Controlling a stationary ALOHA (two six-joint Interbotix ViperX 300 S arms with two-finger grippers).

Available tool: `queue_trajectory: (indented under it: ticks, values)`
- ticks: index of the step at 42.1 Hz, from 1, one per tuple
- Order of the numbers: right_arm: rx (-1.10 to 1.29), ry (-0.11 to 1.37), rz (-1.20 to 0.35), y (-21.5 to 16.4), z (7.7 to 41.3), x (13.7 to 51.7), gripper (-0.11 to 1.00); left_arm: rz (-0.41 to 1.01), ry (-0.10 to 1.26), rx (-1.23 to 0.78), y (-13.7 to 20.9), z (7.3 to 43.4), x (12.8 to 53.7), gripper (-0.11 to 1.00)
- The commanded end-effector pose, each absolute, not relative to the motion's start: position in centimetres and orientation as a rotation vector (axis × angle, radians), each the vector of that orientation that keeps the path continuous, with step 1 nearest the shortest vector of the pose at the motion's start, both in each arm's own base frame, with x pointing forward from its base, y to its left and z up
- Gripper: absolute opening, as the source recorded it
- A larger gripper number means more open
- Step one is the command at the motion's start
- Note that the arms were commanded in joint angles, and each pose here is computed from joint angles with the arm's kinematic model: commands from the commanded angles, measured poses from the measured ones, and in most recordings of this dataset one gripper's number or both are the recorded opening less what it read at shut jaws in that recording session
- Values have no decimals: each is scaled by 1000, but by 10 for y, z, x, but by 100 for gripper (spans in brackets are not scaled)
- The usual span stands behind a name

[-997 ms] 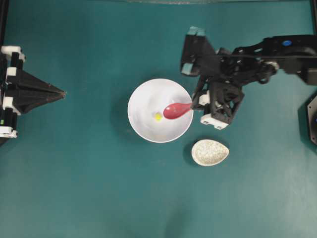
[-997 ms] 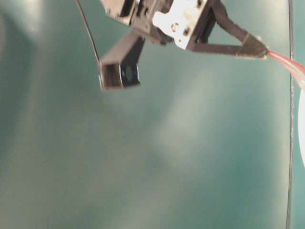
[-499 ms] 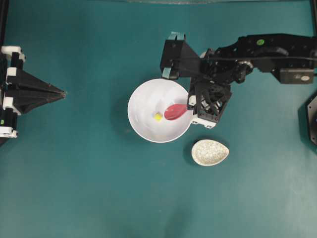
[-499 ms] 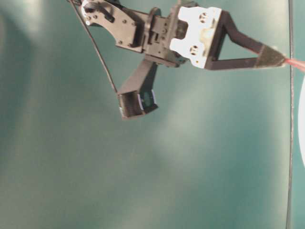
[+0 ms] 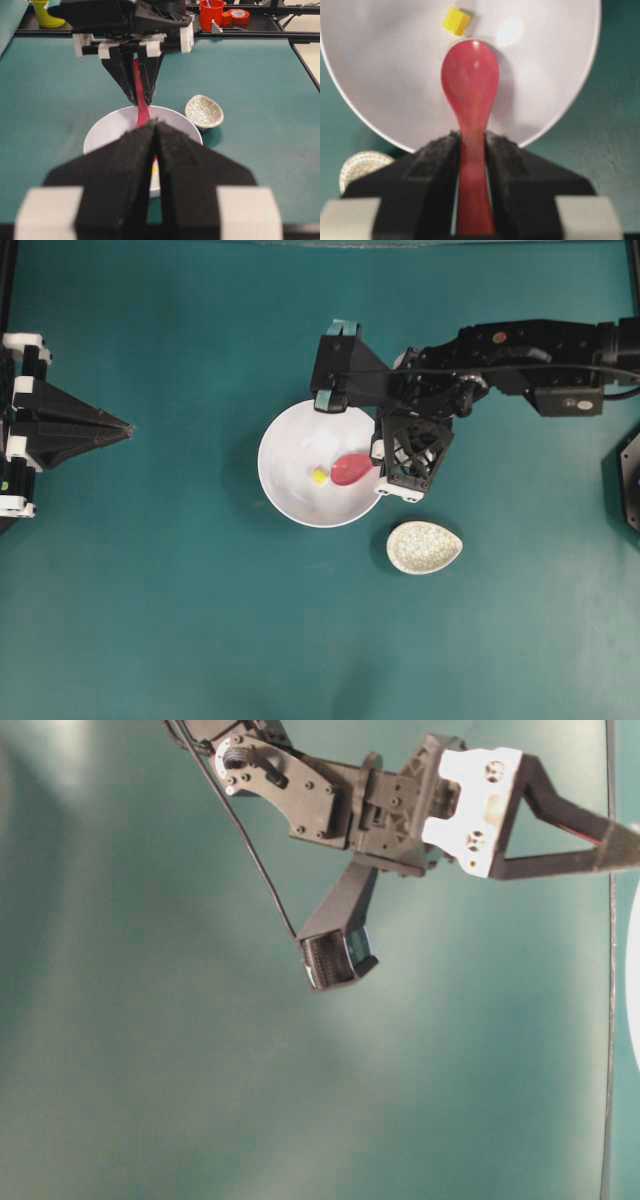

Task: Scoop the yellow hexagonal prism block from the bowl with a spoon using the right arm.
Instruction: 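Lift the red spoon and carry it into the white bowl, then push the spoon bowl under the yellow block inside the white bowl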

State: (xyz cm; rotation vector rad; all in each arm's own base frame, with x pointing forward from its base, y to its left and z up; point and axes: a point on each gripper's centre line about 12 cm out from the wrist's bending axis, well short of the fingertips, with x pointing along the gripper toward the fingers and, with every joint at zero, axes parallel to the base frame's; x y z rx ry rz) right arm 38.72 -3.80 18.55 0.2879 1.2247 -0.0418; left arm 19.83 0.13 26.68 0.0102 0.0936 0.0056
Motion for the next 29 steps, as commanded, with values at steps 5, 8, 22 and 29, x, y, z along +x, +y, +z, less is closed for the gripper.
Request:
queue_trajectory:
  ticks: [5, 8, 22, 29]
  values:
    - [272, 1175, -35, -35, 193, 395, 23, 5, 89, 15, 1, 270, 201, 0]
    - [269, 1165, -35, -34, 190, 398, 23, 5, 89, 15, 1, 270, 201, 0]
    - [253, 1101, -36, -30, 187, 408, 23, 5, 89, 16, 1, 270, 201, 0]
    - [247, 1065, -42, -32, 186, 412, 23, 5, 91, 16, 1, 269, 200, 0]
